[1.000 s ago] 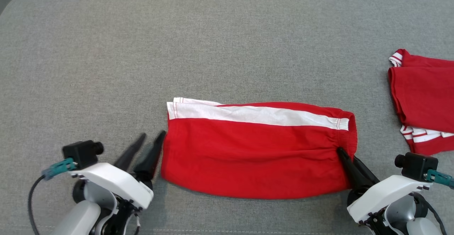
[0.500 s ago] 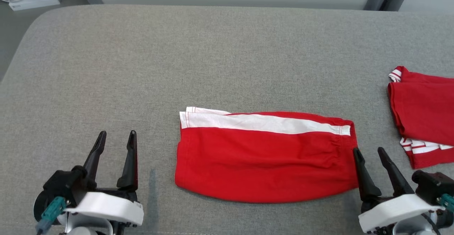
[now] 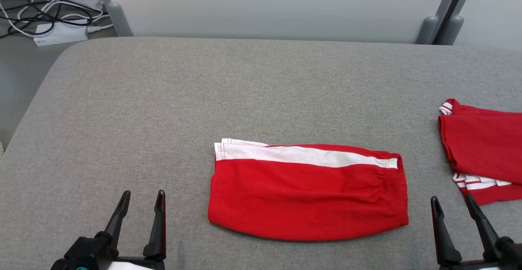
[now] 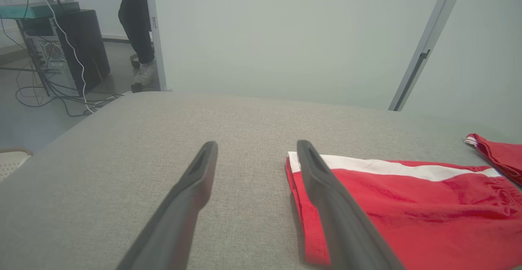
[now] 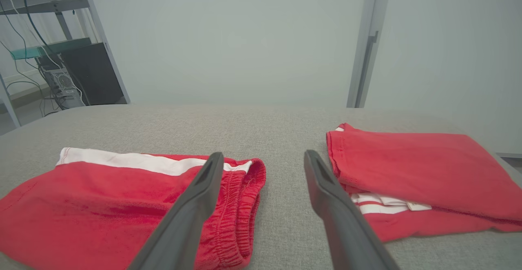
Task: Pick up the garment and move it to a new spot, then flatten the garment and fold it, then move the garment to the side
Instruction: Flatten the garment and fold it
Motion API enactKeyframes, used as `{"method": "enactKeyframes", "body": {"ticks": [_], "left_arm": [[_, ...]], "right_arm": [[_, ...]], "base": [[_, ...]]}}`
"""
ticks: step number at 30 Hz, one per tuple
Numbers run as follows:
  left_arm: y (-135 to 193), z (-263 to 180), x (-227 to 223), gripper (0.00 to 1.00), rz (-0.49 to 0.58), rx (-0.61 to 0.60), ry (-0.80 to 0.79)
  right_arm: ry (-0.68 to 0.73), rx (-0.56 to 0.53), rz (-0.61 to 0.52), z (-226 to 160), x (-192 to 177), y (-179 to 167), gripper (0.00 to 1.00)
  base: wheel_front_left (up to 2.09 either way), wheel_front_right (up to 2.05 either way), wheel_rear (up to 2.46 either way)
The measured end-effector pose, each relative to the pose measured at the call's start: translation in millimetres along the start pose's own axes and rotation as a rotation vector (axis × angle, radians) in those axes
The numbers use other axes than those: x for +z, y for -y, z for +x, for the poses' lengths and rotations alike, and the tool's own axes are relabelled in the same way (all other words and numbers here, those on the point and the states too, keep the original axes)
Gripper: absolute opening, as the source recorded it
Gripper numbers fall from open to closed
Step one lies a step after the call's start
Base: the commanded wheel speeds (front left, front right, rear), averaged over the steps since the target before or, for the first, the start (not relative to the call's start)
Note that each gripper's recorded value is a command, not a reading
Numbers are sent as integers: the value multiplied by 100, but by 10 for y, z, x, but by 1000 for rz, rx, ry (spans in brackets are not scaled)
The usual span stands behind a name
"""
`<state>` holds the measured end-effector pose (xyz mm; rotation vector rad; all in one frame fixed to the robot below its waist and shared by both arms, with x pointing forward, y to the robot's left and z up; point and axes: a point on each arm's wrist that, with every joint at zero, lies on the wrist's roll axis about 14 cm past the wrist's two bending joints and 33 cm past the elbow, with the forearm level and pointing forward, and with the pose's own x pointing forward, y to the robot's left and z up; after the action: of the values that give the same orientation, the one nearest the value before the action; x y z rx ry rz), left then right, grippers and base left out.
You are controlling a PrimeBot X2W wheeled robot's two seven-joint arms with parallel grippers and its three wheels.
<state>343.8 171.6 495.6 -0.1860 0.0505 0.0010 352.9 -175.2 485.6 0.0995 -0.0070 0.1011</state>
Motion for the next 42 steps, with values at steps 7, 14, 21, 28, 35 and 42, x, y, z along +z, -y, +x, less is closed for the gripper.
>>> {"method": "enactKeyframes", "body": {"ticks": [7, 14, 21, 28, 35, 42], "left_arm": [[-44, -12, -60, 100, 2, 9, -14], [-51, -39, -78, 100, -3, 8, -15], [-60, -34, -65, 100, -8, 16, -4], [-77, -17, -70, 100, -25, 26, 1], [-136, -20, -117, 100, -32, 51, -8], [-148, 71, -115, 100, -32, 44, -4]], "right_arm": [[-19, -19, 27, -96, -64, -17, 100], [-19, -12, 35, -86, -70, -39, 100], [-98, -26, 98, 106, -326, 27, 100], [-261, 36, 150, 374, -723, -138, 100], [-406, 24, 204, 274, -1104, -180, 100], [-469, 50, 251, 356, -1208, -303, 36]], "base": [[0, 0, 0], [0, 0, 0], [0, 0, 0], [0, 0, 0], [0, 0, 0], [0, 0, 0]]}}
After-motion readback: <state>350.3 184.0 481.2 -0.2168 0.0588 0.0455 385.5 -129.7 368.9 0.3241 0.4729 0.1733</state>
